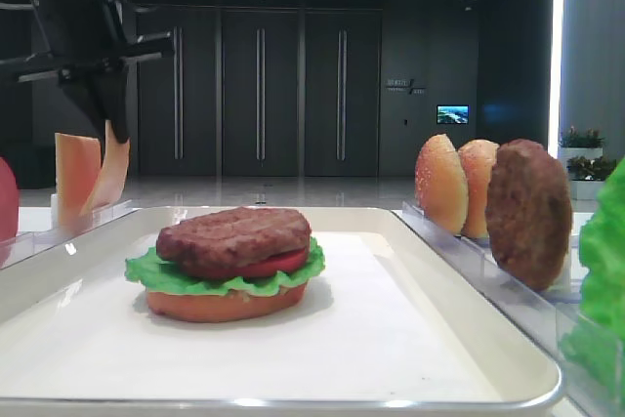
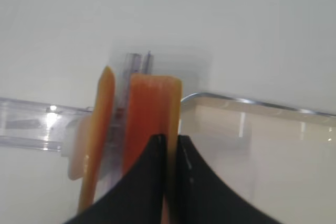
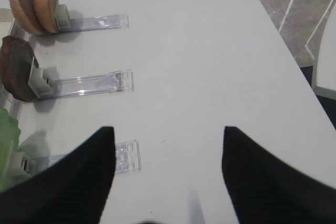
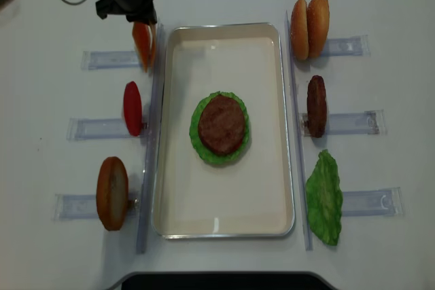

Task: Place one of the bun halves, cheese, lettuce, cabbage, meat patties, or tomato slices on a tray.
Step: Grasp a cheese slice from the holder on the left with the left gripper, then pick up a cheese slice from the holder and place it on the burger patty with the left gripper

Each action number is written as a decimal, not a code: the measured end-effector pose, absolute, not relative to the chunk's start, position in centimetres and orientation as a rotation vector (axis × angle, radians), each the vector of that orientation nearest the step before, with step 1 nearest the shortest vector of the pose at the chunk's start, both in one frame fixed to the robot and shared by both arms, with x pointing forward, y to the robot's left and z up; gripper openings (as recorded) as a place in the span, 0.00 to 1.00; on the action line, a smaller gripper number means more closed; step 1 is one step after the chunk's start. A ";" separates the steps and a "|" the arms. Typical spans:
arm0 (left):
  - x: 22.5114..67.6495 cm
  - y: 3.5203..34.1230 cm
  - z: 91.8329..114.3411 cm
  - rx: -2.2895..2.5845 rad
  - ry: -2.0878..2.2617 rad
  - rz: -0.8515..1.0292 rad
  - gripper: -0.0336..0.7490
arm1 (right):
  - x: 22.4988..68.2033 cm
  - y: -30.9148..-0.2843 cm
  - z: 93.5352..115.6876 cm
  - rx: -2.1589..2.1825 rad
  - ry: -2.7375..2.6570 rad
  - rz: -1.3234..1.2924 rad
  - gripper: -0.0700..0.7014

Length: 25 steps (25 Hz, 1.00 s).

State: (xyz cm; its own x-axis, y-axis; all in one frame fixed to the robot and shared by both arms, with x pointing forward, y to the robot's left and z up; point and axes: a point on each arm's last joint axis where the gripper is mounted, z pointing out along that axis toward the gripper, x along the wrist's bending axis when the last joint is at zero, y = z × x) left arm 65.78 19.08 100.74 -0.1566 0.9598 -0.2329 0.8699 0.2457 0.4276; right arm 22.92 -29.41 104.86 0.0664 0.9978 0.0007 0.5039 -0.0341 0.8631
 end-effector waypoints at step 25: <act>50.1 18.1 102.8 1.662 1.915 0.013 0.07 | 22.9 -29.4 104.9 1.631 1.525 0.876 0.64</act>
State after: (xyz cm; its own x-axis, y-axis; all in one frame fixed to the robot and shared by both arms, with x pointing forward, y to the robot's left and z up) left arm 50.05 18.07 102.78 -0.0390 0.9050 -0.4237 0.8990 0.2169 0.3805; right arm 22.92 -29.41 104.86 0.0664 0.9978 0.0007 0.5039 -0.0341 0.8631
